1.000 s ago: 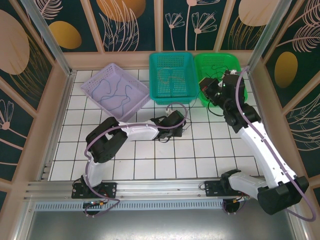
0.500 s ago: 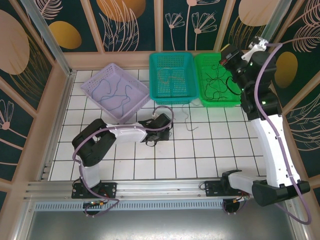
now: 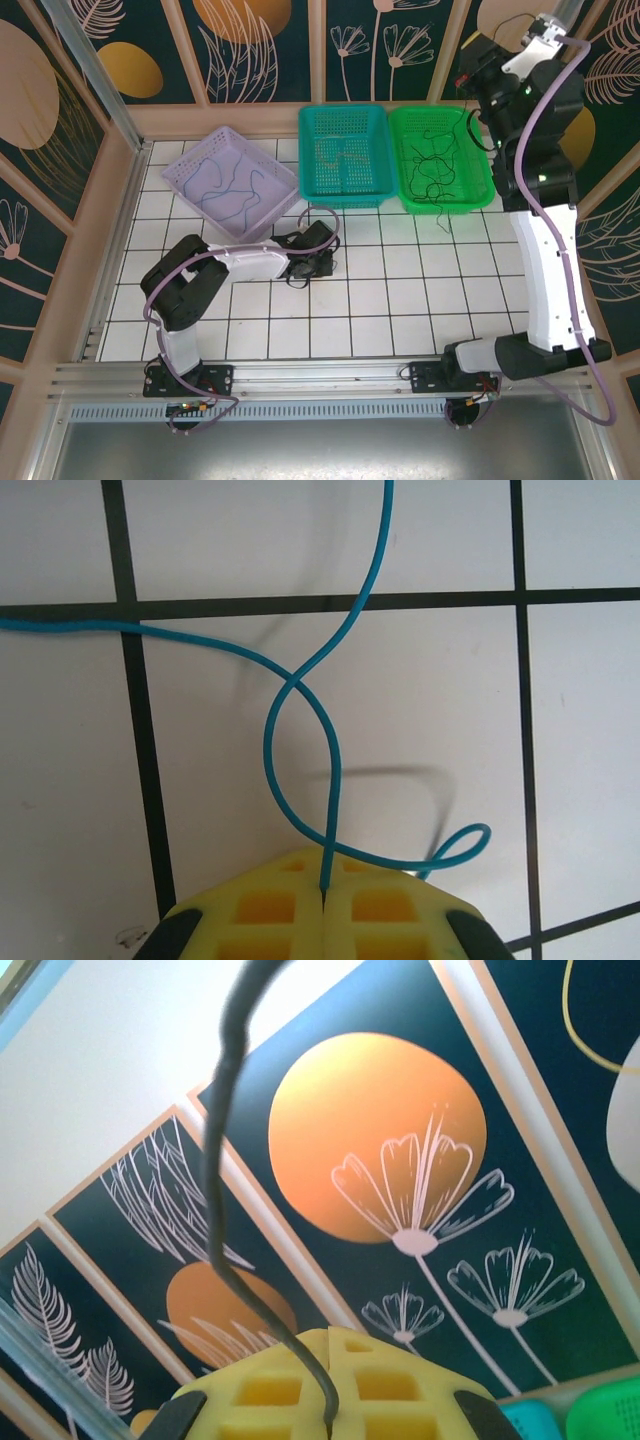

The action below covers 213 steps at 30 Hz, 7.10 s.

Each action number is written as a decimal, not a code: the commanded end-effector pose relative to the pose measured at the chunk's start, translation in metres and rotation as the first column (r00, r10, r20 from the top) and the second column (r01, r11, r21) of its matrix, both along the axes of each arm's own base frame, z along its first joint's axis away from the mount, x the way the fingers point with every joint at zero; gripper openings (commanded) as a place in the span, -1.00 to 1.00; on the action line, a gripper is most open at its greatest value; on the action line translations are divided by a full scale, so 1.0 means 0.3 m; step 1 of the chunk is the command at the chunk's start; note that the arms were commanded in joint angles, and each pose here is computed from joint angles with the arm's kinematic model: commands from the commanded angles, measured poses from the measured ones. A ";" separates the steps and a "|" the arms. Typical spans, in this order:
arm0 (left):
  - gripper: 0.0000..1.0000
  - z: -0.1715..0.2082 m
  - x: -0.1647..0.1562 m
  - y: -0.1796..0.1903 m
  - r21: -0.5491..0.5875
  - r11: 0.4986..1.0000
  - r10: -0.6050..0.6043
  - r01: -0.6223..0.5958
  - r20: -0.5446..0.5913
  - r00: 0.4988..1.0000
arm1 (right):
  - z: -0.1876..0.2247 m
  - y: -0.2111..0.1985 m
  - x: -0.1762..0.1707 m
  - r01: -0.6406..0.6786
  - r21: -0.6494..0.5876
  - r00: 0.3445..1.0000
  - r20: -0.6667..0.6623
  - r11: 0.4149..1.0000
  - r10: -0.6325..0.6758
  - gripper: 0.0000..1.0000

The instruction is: Untangle the cables

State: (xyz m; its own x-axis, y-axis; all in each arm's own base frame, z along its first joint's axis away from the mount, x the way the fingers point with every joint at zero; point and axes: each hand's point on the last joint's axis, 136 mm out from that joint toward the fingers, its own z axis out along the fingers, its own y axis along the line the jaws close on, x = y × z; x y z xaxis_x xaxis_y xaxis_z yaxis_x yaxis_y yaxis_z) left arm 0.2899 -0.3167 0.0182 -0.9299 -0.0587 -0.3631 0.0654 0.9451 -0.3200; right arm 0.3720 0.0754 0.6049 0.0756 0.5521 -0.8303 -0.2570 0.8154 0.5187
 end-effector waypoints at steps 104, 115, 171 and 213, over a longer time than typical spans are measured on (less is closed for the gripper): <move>-1.00 0.230 0.011 -0.052 -0.144 0.990 0.013 -0.008 0.040 0.999 | -1.306 -0.212 0.824 -0.086 0.172 0.658 -0.730 0.981 0.186 -0.14; -1.00 0.354 -0.020 -0.056 -0.224 0.969 -0.072 0.104 0.146 0.987 | -1.068 -0.216 0.688 -0.005 0.109 0.711 -0.699 0.994 0.080 0.31; -1.00 0.716 -0.075 -0.155 -0.403 0.831 -0.221 0.384 0.395 0.892 | -1.377 0.376 -0.117 0.079 0.708 0.263 -0.694 0.702 0.670 0.08; -1.00 0.697 -0.081 -0.068 -0.418 0.858 -0.117 0.298 0.406 0.906 | -1.337 0.210 -0.051 0.292 0.640 0.487 -0.739 0.711 0.465 -1.00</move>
